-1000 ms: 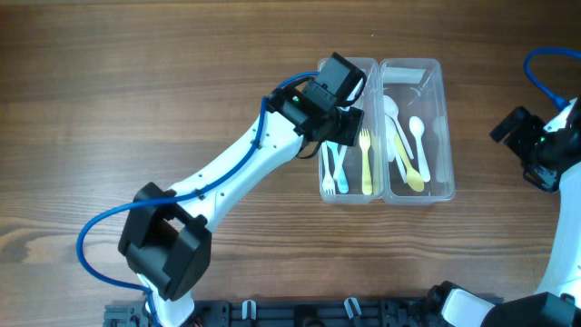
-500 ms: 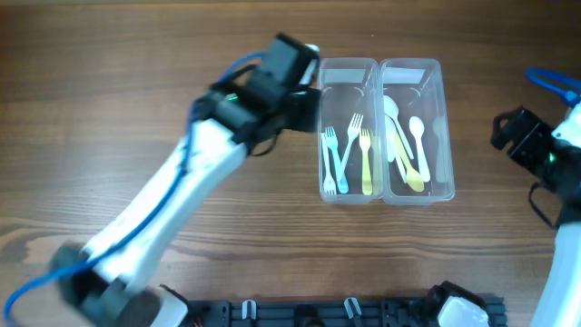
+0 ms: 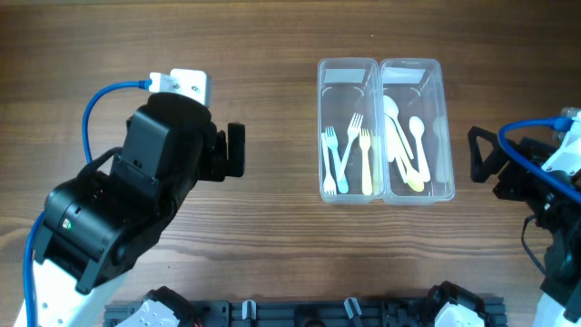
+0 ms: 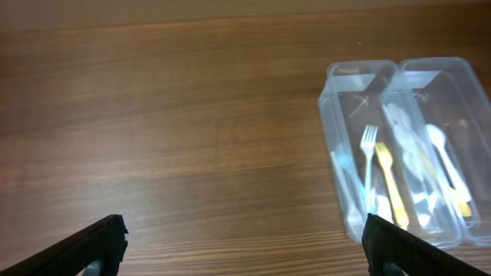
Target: Pack container
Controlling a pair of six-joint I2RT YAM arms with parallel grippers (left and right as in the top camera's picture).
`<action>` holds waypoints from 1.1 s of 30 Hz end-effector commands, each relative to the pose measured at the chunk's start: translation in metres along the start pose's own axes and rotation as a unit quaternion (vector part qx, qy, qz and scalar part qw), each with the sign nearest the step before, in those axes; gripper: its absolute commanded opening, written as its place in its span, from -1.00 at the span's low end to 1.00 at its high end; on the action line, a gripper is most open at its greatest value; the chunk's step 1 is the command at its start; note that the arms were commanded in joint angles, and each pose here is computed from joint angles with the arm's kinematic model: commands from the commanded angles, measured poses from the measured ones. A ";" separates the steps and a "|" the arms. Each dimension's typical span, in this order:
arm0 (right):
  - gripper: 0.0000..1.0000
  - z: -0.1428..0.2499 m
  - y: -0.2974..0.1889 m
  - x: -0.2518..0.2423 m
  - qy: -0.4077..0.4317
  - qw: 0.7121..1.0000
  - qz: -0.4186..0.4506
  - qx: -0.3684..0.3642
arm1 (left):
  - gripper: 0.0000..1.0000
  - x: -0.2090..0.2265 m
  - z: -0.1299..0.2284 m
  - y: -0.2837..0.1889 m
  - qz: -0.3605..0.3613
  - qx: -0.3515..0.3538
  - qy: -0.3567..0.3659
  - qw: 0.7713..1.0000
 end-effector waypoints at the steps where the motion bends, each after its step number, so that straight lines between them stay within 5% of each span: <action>1: 0.99 -0.004 0.000 0.004 0.000 1.000 -0.014 0.000 | 1.00 0.006 -0.002 -0.002 -0.019 -0.007 0.006 1.000; 21: 0.99 -0.004 0.013 -0.005 0.017 1.000 -0.010 0.024 | 0.99 0.005 -0.002 0.000 -0.019 -0.005 0.007 1.000; 28: 0.99 0.007 0.012 -0.006 0.201 0.978 0.002 0.050 | 1.00 0.005 -0.002 0.000 -0.019 -0.005 0.007 1.000; 33: 0.99 0.005 0.012 -0.009 0.199 0.979 0.011 0.042 | 1.00 0.005 -0.002 0.000 -0.019 -0.005 0.007 1.000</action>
Point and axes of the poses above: each gripper's point midway between its finger pads, its own y axis out along the fingers, its own x axis along the line the jaws close on, z = x × y, the point moved 5 cm from there along -y, back along the fingers, and after that the axes turned 7 degrees about y, right-handed, at the moved point
